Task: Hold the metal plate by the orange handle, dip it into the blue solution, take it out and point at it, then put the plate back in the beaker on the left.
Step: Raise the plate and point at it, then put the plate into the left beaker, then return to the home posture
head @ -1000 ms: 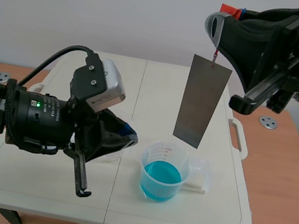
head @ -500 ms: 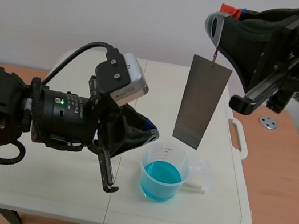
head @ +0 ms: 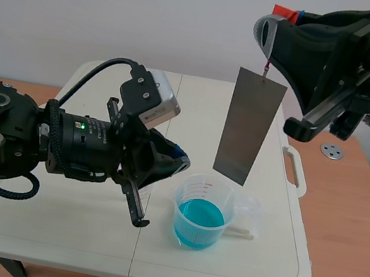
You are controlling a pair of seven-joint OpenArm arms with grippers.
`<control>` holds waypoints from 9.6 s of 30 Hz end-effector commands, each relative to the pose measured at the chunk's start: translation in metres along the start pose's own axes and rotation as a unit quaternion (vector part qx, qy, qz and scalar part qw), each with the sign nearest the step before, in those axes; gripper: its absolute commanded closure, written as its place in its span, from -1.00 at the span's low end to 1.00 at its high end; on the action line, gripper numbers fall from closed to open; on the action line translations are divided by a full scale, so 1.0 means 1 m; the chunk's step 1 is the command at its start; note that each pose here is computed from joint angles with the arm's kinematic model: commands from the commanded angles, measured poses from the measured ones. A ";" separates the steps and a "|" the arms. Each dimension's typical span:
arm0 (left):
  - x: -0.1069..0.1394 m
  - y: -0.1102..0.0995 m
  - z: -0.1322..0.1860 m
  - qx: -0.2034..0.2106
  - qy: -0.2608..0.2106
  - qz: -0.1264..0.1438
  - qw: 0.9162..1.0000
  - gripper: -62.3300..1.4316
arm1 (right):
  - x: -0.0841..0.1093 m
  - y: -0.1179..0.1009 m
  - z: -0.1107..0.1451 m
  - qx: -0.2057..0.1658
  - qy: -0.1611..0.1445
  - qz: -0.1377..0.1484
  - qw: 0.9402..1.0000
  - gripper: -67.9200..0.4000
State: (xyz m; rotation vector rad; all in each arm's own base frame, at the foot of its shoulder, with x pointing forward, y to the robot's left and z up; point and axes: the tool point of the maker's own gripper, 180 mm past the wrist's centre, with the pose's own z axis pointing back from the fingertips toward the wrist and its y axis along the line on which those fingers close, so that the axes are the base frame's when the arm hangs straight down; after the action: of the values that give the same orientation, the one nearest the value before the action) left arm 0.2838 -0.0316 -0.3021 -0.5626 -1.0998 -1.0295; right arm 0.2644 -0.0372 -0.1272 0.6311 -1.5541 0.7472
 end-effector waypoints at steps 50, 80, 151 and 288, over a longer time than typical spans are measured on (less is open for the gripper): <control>-0.184 -0.039 0.285 0.204 0.336 0.091 0.915 0.90 | 0.012 -0.001 -0.003 0.004 -0.016 0.012 1.000 0.95; -0.203 -0.097 0.301 0.207 0.370 0.182 0.887 0.90 | 0.048 0.008 -0.052 0.029 -0.061 0.018 0.998 0.95; -0.202 -0.097 0.297 0.204 0.362 0.194 0.889 0.90 | -0.051 0.020 -0.163 0.095 0.024 -0.135 0.986 0.95; 0.006 0.080 0.157 0.255 -0.061 0.021 0.965 -1.00 | -0.126 0.012 0.034 -0.078 0.127 -0.049 0.988 -0.95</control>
State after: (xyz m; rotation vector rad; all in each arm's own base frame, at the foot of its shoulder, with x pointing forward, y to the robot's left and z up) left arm 0.2826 0.1337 -0.2380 -0.2170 -1.3548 -0.6469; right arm 0.2419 -0.0574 -0.2729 0.4782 -1.2612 0.6004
